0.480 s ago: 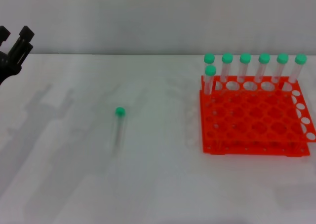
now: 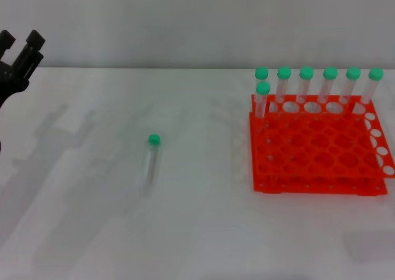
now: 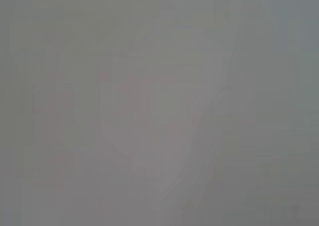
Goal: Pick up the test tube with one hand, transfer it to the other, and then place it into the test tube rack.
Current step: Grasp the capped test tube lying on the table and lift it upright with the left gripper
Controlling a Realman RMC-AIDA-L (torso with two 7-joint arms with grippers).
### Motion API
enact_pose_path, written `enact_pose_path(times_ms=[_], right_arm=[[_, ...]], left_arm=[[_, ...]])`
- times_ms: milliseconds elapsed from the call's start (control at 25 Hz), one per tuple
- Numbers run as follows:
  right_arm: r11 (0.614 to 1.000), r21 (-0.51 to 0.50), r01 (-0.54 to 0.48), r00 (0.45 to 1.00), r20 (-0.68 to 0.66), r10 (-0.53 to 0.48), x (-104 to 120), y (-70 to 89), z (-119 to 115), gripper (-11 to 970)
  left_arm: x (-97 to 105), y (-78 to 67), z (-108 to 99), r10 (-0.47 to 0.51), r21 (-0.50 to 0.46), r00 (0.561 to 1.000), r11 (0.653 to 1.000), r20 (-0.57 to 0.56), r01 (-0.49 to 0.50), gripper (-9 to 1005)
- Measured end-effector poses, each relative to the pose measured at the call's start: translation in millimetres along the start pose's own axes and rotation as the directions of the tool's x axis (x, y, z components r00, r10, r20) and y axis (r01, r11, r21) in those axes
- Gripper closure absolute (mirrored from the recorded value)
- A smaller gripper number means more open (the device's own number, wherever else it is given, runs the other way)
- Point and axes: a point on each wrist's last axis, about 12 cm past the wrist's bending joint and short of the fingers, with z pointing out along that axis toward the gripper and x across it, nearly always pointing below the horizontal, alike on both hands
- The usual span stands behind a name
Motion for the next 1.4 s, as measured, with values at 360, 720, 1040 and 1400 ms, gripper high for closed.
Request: enact_pose_path(times_ms=[360,720,1040,1400], right_arm=[[1.0,0.0,0.001,1.0,0.003,-0.001,0,-0.2,0,87],[1.0,-0.001,0.0,0.999,0.035,0.0,-4,-2.0,-1,87],[1.0,0.005,0.004,0.999,0.032,-0.004,-4,-4.6,-8,87],[1.0,0.01,0.008,1.0,0.028,-0.008,-3,-7.0,-12,86]], left_arm=[[-27,11.2,22,-0.125,0.081,0.976,0.987,-0.18,0.141,323],[-73,15.1,67,-0.253,-0.033,0.798,0.959,-0.547,0.281,333],[-103,-4.5,104,-0.257,-0.146,0.559,0.961,-0.788,0.236,342],[-119,-21.6,126,-0.236,-0.192,0.341,0.969,-0.91,0.156,352]])
